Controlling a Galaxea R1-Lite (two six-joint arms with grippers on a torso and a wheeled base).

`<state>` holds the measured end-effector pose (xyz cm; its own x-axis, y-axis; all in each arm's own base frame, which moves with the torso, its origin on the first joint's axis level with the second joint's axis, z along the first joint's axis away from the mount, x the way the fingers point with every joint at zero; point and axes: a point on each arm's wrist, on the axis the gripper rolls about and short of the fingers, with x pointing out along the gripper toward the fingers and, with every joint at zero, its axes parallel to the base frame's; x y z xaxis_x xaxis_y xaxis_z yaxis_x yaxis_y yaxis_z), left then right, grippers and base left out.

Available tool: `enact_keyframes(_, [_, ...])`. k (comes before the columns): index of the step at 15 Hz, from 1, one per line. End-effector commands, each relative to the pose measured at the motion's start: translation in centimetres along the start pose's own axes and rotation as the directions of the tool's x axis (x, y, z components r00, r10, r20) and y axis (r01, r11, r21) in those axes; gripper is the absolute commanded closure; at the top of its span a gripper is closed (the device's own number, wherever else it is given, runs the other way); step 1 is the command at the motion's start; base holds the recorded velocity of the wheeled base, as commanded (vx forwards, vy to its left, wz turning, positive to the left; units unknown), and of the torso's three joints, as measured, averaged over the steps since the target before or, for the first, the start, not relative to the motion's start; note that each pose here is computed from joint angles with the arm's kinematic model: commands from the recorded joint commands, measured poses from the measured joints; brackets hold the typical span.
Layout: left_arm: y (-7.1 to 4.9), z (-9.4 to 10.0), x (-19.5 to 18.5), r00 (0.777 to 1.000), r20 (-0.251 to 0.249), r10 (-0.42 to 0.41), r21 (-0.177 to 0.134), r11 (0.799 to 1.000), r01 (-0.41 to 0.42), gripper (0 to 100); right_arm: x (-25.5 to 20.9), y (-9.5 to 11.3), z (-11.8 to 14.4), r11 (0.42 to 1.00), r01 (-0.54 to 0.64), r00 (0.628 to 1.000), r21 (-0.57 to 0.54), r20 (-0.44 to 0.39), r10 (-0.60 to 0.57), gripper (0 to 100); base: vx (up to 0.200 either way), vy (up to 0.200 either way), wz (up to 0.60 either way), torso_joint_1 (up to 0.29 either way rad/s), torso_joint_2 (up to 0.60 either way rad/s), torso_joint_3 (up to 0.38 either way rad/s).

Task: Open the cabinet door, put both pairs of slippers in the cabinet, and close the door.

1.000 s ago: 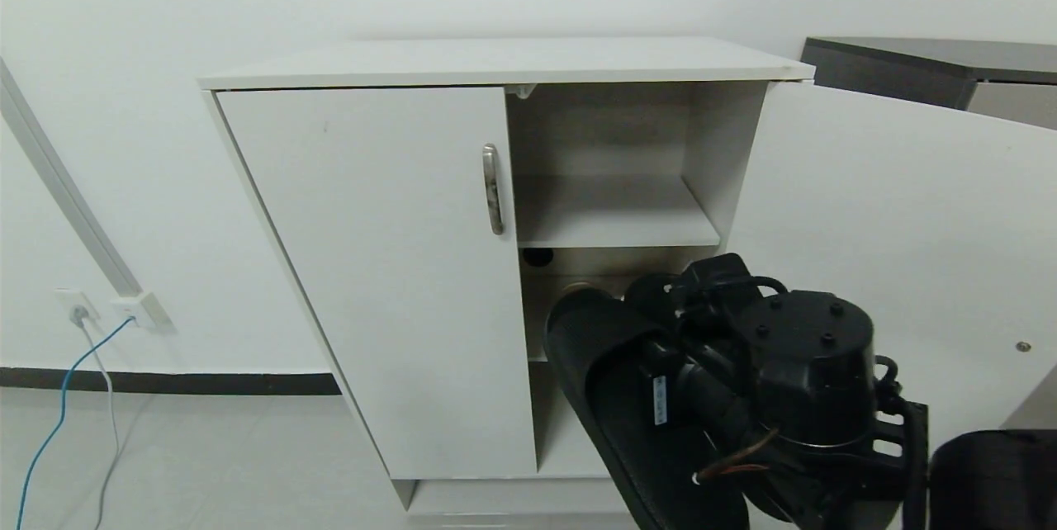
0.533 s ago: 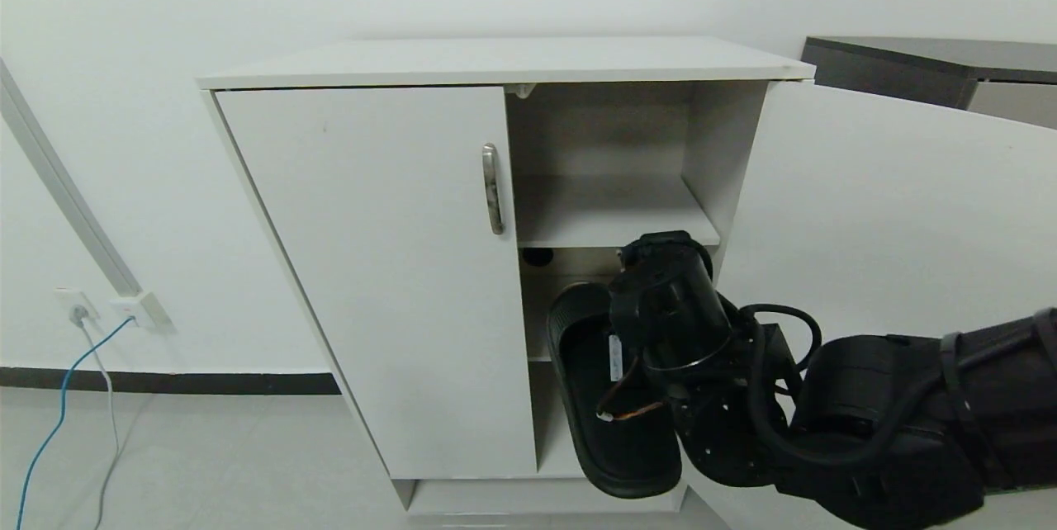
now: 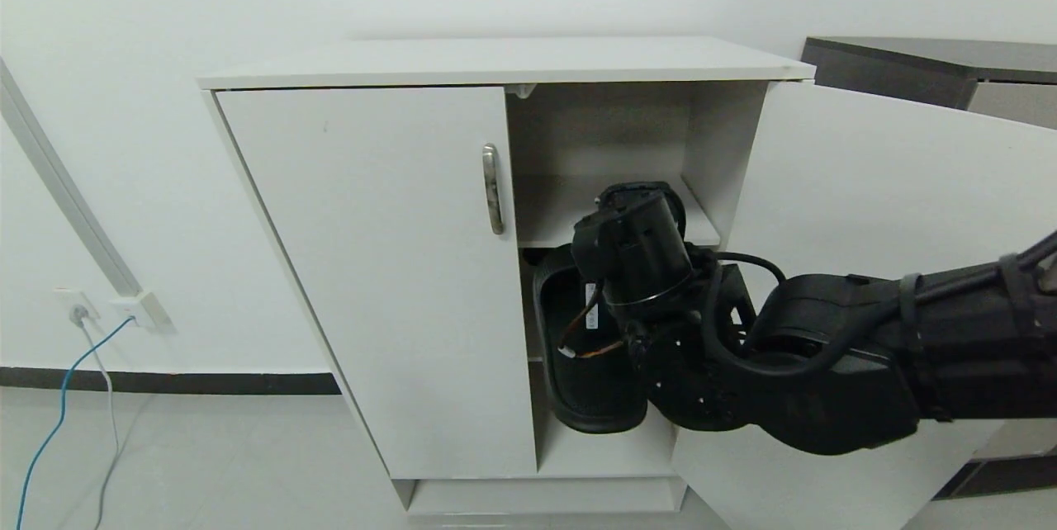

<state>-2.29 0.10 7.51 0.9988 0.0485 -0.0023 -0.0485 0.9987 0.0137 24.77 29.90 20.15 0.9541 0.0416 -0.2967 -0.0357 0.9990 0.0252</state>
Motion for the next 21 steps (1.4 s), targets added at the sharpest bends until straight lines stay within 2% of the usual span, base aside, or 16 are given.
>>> enact_keyframes(1, [0.0, 0.0, 0.0, 1.0, -0.001, 0.001, 0.0, 1.0, -0.001, 100, 1.0, 0.3, 0.1, 1.0, 0.013, 1.0, -0.011, 0.004, -0.013, 100, 0.0, 0.0, 0.0, 0.0, 0.0, 0.0])
enact_keyframes(5, [0.0, 0.0, 0.0, 1.0, -0.001, 0.002, -0.001, 1.0, -0.002, 100, 1.6, 0.4, 1.0, 0.999, 0.019, 1.0, -0.026, 0.025, -0.018, 100, 0.0, 0.0, 0.0, 0.0, 0.0, 0.0])
enact_keyframes(14, [0.0, 0.0, 0.0, 1.0, -0.001, 0.001, -0.001, 1.0, -0.001, 100, 2.0, 0.3, 1.0, 0.999, 0.026, 0.999, -0.042, 0.027, -0.025, 100, 0.0, 0.0, 0.0, 0.0, 0.0, 0.0])
enact_keyframes(21, [0.0, 0.0, 0.0, 1.0, -0.001, 0.001, 0.0, 1.0, -0.001, 100, 1.7, 0.2, 1.3, 0.999, 0.025, 0.999, -0.036, 0.032, -0.024, 100, 0.2, 0.0, 0.0, 0.001, 0.0, 0.003])
